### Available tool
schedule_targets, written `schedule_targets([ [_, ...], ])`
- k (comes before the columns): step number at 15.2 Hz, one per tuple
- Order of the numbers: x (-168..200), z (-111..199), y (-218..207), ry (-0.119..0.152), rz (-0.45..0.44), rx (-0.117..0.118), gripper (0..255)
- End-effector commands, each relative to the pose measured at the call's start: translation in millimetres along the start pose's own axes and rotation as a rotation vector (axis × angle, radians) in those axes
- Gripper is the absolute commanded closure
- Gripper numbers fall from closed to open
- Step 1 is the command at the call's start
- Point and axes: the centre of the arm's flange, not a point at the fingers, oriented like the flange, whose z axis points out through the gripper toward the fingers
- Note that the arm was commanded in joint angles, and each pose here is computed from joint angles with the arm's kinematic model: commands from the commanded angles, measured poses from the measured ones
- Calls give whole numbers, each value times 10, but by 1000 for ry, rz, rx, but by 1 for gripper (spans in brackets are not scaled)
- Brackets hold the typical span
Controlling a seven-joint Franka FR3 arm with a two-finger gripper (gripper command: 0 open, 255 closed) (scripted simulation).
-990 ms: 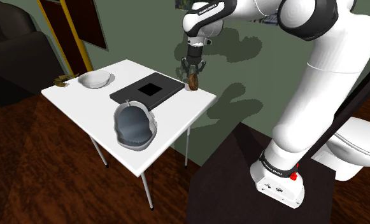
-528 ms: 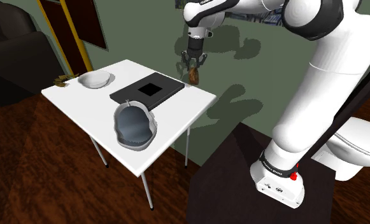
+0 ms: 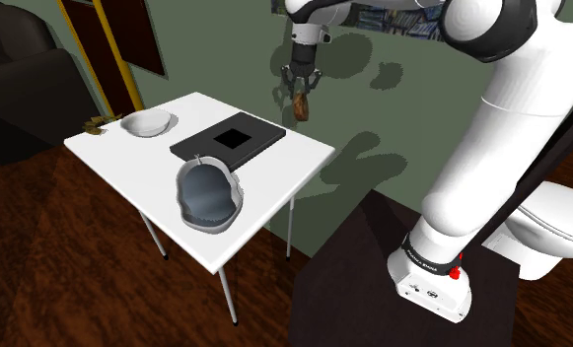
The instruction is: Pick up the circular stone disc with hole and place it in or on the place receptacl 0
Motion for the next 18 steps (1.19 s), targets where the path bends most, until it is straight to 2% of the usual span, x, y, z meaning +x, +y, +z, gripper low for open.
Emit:
schedule_targets([
  [1,-11,-102,3,0,0,0,255],
  [4,-27,-226,-3,0,0,0,255],
  [18,-1563,-166,-1027,0,0,0,255],
])
